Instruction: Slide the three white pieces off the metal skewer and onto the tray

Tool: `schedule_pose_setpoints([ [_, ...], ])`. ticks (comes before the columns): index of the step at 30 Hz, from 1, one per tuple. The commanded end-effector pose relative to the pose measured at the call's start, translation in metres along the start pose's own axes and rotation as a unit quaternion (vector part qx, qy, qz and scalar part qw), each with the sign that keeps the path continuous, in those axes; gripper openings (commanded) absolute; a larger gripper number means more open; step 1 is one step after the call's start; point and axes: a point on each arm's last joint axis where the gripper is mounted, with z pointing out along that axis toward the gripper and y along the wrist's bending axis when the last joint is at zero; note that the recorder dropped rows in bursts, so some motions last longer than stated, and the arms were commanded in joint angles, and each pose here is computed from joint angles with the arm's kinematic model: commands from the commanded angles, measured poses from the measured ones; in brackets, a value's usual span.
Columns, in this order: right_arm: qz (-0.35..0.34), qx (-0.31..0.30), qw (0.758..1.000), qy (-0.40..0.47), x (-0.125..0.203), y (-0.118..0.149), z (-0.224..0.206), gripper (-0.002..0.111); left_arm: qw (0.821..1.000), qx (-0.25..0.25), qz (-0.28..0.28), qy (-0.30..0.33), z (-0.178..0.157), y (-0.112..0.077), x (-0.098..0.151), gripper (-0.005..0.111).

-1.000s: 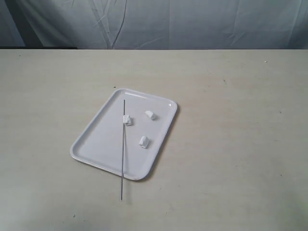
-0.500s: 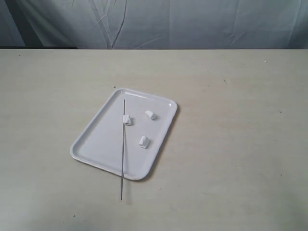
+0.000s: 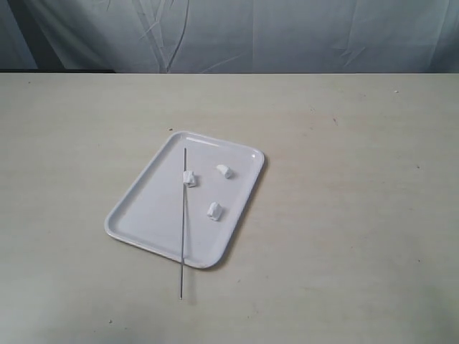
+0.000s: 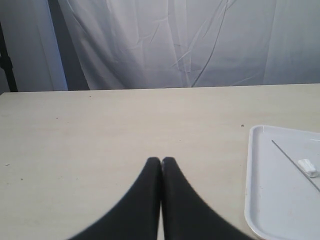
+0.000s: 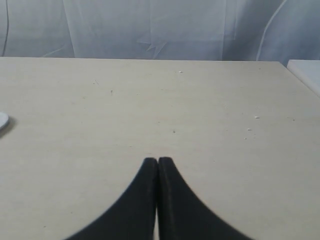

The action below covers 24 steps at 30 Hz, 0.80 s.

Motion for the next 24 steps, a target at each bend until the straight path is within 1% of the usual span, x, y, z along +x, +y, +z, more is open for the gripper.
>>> schedule_pose_setpoints([
  [1, 0.000, 0.002, 1.000, -0.005, -0.0001, -0.0002, -0.0002, -0.001, 1.000, -0.002, -0.004, 0.000, 0.0000, 0.0002, 0.0014, 0.000],
  [19, -0.002, 0.002, 1.000, -0.005, -0.0001, -0.0002, -0.0002, -0.001, 1.000, -0.002, 0.000, 0.000, 0.0000, 0.0003, 0.0014, 0.000],
  [24, 0.006, 0.000, 1.000, -0.006, -0.0002, 0.0002, -0.0002, -0.001, 1.000, -0.016, 0.002, 0.000, 0.0000, 0.0019, 0.0014, 0.000],
])
